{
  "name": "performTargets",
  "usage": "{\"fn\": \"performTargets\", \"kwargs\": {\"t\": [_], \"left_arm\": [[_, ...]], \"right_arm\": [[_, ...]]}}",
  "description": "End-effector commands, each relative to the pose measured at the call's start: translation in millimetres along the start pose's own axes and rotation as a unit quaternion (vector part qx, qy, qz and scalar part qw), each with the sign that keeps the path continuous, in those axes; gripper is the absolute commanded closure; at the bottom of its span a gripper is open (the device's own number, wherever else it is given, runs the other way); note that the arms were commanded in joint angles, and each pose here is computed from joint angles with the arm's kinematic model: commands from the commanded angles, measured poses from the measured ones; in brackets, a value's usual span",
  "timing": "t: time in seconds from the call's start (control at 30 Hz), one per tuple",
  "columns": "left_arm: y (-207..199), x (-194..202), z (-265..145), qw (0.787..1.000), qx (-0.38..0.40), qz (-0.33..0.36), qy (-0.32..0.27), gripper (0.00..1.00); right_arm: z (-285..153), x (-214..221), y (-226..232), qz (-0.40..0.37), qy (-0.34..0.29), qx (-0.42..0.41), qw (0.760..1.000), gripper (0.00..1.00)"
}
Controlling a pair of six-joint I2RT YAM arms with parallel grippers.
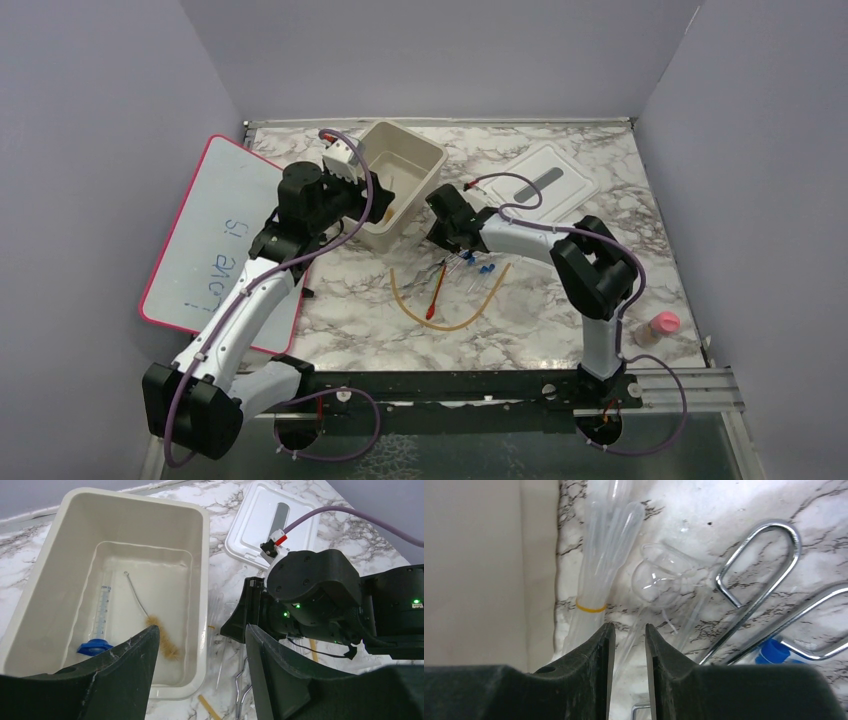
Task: Organize the chemistry lab equipment
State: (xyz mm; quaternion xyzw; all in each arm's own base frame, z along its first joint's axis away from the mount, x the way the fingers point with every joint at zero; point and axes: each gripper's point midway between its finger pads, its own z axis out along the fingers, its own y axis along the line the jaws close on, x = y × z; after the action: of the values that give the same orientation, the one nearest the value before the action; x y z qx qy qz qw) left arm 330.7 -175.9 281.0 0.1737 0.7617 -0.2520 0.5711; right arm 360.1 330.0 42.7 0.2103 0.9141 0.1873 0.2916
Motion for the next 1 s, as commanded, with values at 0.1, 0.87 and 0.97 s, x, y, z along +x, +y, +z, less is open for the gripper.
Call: {"fn": "performTargets", "kwargs": {"t": [0.1,0.87,0.97], "left_arm": [[-0.1,2.4,3.8,1.0,0.006,0.002,-0.005,0.33],[-1.4,8.8,8.4,1.0,0.012,-0.015,0.002,0.33],[-4.4,11.3,10.1,1.0,0.021,-0.022,0.006,0.33]], "right_arm": [[7.9,-7.0,-18.3,0.02,-0.024,0.064,0.997,0.65],[12.5,-10.4,-26.8,0.11,-0.051,0.081,0.989,0.92],[0.9,-17.4,-22.1,0.109,-0.06,0.065,0.99,0.93]]}}
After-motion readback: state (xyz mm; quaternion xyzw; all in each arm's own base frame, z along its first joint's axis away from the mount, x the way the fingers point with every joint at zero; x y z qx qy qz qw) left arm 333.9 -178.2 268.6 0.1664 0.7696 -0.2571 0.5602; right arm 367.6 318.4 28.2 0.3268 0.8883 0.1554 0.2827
